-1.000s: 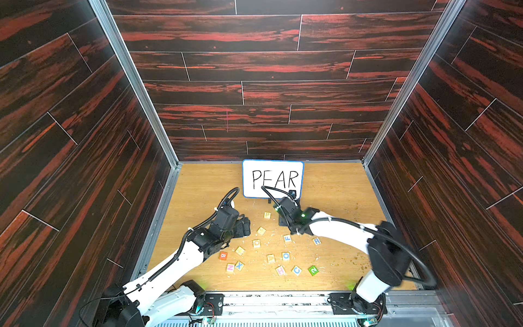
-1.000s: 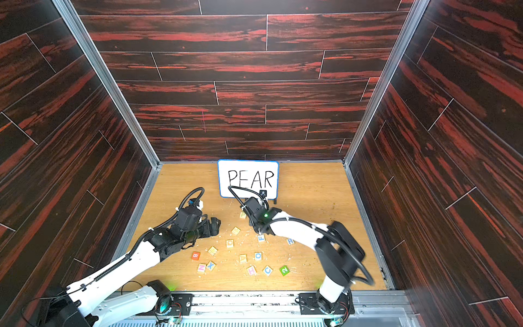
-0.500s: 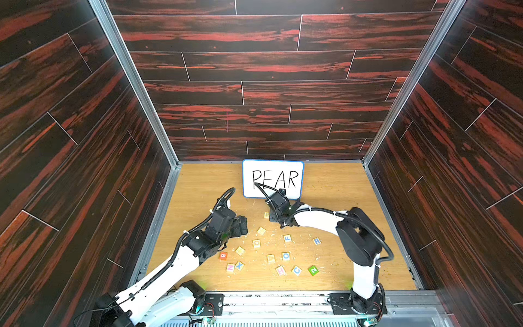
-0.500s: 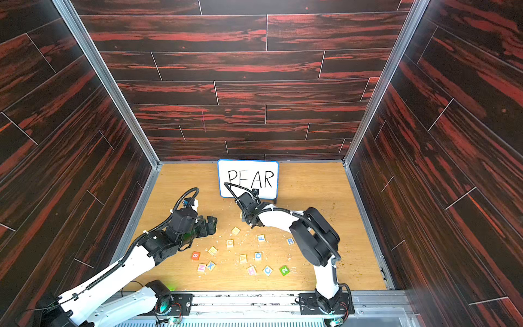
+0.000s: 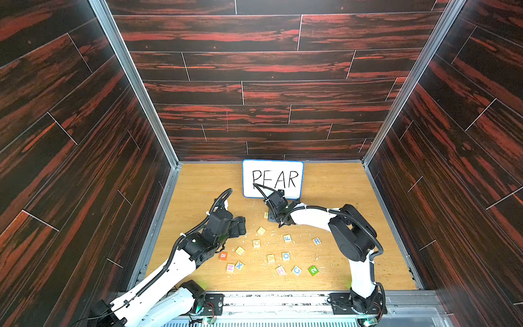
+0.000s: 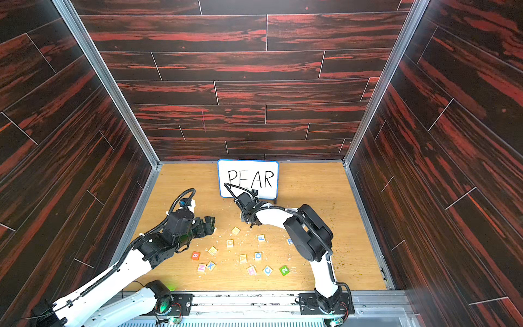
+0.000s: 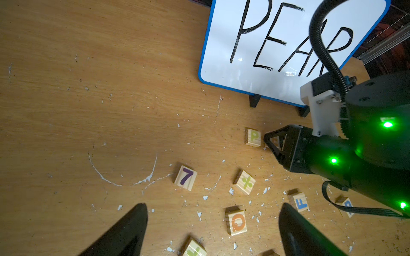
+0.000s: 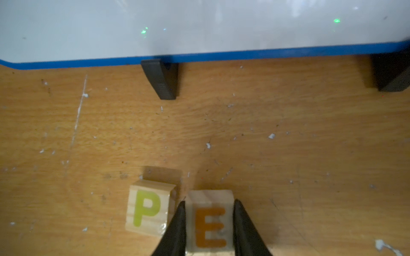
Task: Spell the uppercase word “pear” with letter blocks
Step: Place the letter block at the center of the board.
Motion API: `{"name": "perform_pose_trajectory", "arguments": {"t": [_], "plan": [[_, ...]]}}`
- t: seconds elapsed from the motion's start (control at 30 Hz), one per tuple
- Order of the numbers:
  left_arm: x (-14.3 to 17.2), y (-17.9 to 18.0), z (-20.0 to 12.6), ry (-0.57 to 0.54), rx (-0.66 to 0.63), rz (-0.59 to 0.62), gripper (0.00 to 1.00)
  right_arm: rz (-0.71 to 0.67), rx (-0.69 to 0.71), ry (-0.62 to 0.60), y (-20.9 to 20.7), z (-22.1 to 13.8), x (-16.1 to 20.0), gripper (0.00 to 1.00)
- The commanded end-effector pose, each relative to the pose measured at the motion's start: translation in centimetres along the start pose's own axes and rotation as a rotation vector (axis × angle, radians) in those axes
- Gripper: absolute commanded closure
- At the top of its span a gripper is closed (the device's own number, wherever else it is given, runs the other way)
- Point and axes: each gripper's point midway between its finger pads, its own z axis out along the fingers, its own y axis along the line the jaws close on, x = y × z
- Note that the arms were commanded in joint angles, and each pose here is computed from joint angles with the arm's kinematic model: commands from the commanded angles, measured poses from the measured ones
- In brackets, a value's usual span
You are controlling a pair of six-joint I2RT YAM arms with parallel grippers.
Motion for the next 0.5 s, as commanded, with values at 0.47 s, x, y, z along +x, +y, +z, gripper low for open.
{"name": "perform_pose_trajectory", "arguments": {"t": [0.47], "plan": [[0.71, 1.22, -0.17, 0.001, -0.039, 0.013, 0.05, 0.009, 0.039, 0.043, -0.17, 1.74, 0.81, 0.56]]}}
